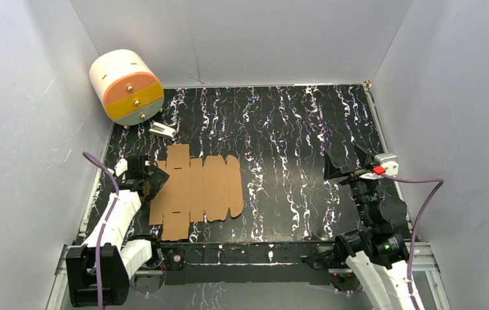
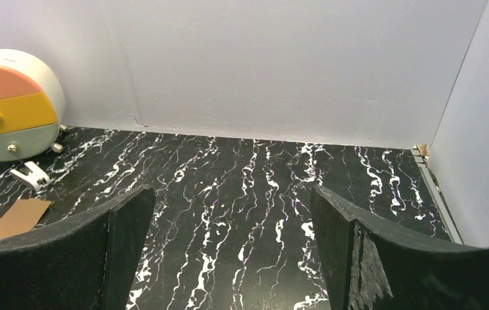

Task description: Fold the paper box

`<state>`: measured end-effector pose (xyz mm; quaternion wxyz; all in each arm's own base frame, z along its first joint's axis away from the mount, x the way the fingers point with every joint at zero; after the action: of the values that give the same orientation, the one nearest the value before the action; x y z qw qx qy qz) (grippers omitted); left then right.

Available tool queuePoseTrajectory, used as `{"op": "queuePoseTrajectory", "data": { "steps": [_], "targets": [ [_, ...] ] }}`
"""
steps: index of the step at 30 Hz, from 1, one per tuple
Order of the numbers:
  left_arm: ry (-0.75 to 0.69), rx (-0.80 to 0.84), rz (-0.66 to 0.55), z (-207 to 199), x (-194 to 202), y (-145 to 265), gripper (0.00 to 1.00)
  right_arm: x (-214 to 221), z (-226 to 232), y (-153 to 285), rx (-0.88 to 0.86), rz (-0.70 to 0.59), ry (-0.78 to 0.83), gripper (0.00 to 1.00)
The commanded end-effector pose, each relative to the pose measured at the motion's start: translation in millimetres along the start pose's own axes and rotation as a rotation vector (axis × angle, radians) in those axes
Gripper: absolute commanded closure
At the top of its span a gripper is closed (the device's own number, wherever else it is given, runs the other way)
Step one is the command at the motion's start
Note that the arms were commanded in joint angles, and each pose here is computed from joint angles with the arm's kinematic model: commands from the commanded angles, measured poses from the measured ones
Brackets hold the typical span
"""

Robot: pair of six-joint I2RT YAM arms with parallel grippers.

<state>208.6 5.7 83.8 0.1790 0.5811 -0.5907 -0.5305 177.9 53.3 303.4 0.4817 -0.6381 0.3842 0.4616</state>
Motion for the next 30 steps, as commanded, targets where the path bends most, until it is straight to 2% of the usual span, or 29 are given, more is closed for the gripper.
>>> {"op": "queuePoseTrajectory", "data": {
  "steps": [1,14,25,30],
  "targets": [
    [0.021,-0.036,0.025,5,5,-4,0.02,-16,1,0,-0.002,-0.079,-0.021,0.02],
    [-0.025,-0.109,0.071,10,11,-21,0.03,-20,2,3,-0.006,-0.104,-0.028,0.01],
    [-0.043,0.046,0.183,-27,26,-28,0.04,-22,1,5,-0.001,-0.117,-0.029,0.02],
    [-0.166,0.112,0.204,-62,50,-30,0.04,-22,-1,6,0.012,-0.119,-0.031,0.01]
  ]
}}
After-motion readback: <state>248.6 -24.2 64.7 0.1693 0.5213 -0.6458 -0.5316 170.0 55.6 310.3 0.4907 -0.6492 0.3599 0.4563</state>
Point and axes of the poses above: each gripper's point midway between its finger pads, its own y axis back along the fingers, its own z axis along the line the jaws close on, x = y × z, the point moved 4 cm from there along y, back along the fingers, and after that the axes turned 11 degrees about y, right-handed, at the moved point
